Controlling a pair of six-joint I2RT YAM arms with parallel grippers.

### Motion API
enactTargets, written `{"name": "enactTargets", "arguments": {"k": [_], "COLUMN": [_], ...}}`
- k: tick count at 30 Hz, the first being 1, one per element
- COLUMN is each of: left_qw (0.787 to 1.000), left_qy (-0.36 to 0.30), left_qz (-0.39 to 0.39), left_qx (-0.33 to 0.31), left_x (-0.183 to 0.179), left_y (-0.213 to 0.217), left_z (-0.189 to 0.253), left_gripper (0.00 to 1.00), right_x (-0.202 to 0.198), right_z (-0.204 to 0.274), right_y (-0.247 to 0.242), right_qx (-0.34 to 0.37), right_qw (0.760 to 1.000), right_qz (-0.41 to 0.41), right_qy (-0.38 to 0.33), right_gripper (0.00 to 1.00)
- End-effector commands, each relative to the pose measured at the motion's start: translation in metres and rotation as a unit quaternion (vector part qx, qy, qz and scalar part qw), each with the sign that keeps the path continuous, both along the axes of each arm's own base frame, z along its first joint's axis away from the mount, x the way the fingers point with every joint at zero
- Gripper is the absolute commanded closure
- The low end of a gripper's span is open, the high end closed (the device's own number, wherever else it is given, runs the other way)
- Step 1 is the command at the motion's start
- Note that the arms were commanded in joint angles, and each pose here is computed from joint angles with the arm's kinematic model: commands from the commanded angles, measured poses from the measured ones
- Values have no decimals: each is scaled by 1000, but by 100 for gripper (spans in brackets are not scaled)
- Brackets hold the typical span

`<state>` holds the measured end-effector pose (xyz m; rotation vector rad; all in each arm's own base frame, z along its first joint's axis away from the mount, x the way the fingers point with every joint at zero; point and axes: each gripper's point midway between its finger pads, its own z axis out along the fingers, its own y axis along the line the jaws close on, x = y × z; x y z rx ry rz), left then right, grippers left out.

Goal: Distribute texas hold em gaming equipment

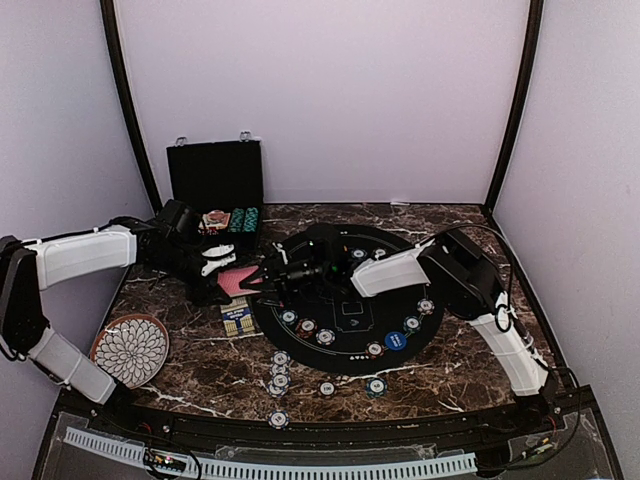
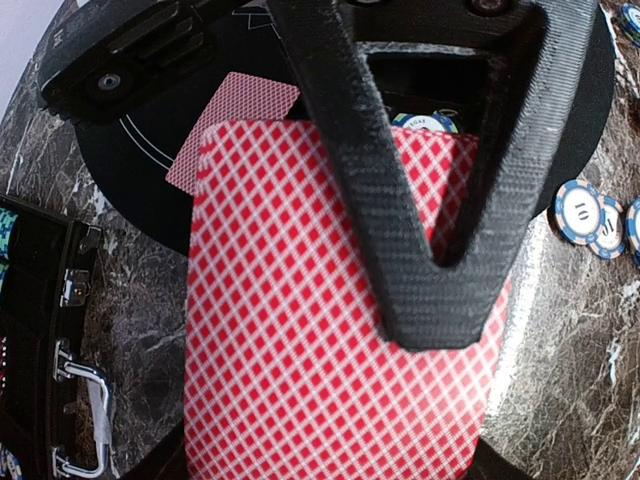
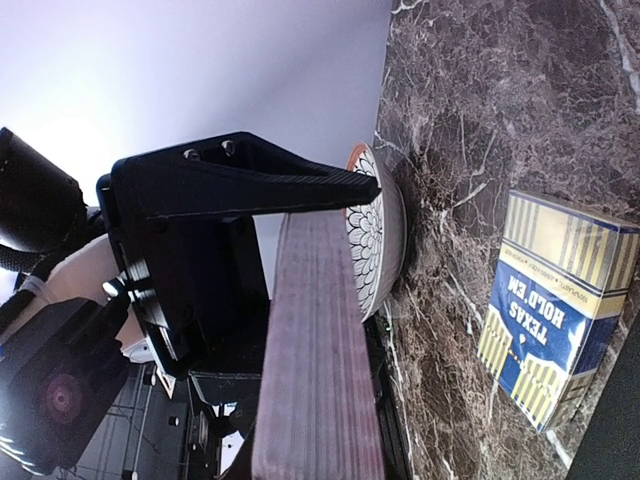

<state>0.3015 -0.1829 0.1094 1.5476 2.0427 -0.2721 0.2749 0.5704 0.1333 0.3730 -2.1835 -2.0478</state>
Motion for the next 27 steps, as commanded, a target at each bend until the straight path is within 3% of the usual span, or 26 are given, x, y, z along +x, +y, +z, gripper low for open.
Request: {"name": "enactTargets", "arguments": {"k": [1,3,5,20,27], "left_qw": [1000,999,999,995,995], "left_qy": [5,8,3,25,12], "left_qz": [-22,-35,-50,-92,-85], "left_qx": [-4,-4,1,34,41], "left_x": [-1,-3,-5,-3,4], "left_y": [-15,-19,-23,-43,-42], "left_z": [11,14,17,11,12], "left_gripper": [59,10,2,2,18], "right_x": [-5,-4,-4,-8,-10], "right_z": [12,10,11,23,24], "right_y": [1,-1,-3,-7,-7], "right_qx": [31,31,32,57,58], "right_qw": [999,999,999,998,998], "right_qz": [4,1,-1,6,8], "right_qy": [-16,-12,-10,-8,-7], "right_gripper": [93,94,94,95,95]}}
